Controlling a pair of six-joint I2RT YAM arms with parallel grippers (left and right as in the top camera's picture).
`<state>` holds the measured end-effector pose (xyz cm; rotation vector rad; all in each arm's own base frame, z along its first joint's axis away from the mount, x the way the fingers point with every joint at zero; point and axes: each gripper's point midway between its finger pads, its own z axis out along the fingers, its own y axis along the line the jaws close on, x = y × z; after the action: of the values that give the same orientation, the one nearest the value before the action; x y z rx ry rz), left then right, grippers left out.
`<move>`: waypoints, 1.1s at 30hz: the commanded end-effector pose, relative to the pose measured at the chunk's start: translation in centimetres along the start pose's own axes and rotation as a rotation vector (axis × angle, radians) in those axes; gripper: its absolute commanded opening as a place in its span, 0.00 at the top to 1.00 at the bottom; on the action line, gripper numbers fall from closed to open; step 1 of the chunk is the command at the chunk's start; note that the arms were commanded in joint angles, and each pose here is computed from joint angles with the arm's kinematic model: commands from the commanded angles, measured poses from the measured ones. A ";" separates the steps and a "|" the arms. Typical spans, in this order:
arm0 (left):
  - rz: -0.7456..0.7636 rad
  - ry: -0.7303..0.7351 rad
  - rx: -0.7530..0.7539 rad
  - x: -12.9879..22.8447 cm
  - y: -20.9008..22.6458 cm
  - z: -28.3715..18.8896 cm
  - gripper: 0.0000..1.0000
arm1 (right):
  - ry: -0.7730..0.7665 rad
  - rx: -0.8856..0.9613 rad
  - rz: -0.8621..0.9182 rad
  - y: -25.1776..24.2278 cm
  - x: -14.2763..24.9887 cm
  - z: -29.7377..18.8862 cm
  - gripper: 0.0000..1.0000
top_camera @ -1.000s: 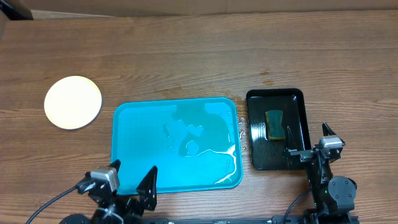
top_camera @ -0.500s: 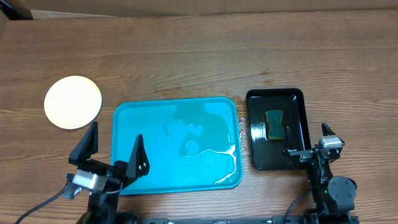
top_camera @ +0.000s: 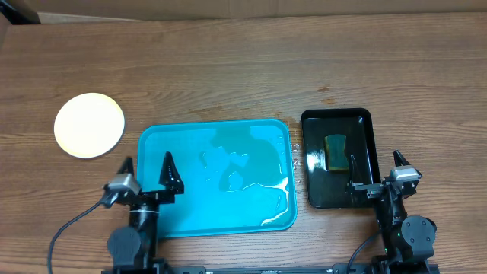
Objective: Clean dirty plates on tray and stack at the side
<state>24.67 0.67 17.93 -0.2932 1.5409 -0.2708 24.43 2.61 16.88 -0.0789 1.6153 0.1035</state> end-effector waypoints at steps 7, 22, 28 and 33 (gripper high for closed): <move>0.300 0.092 0.024 2.6 -0.2 -0.1 0.00 | -0.008 0.005 -0.006 -0.1 -0.1 0.0 0.00; 0.292 0.091 0.015 2.5 0.0 -0.1 0.00 | -0.008 0.005 -0.006 -0.1 -0.1 0.0 0.00; 0.292 0.091 0.015 2.5 0.0 -0.1 0.00 | -0.008 0.005 -0.006 -0.1 0.0 0.0 0.00; 0.292 0.091 0.015 2.5 0.0 -0.1 0.00 | -0.008 0.005 -0.006 -0.1 -0.1 0.0 0.00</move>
<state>24.64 -0.19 15.58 -0.0654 1.6516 -0.0854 24.43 2.61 16.89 -0.0792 1.6149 0.1032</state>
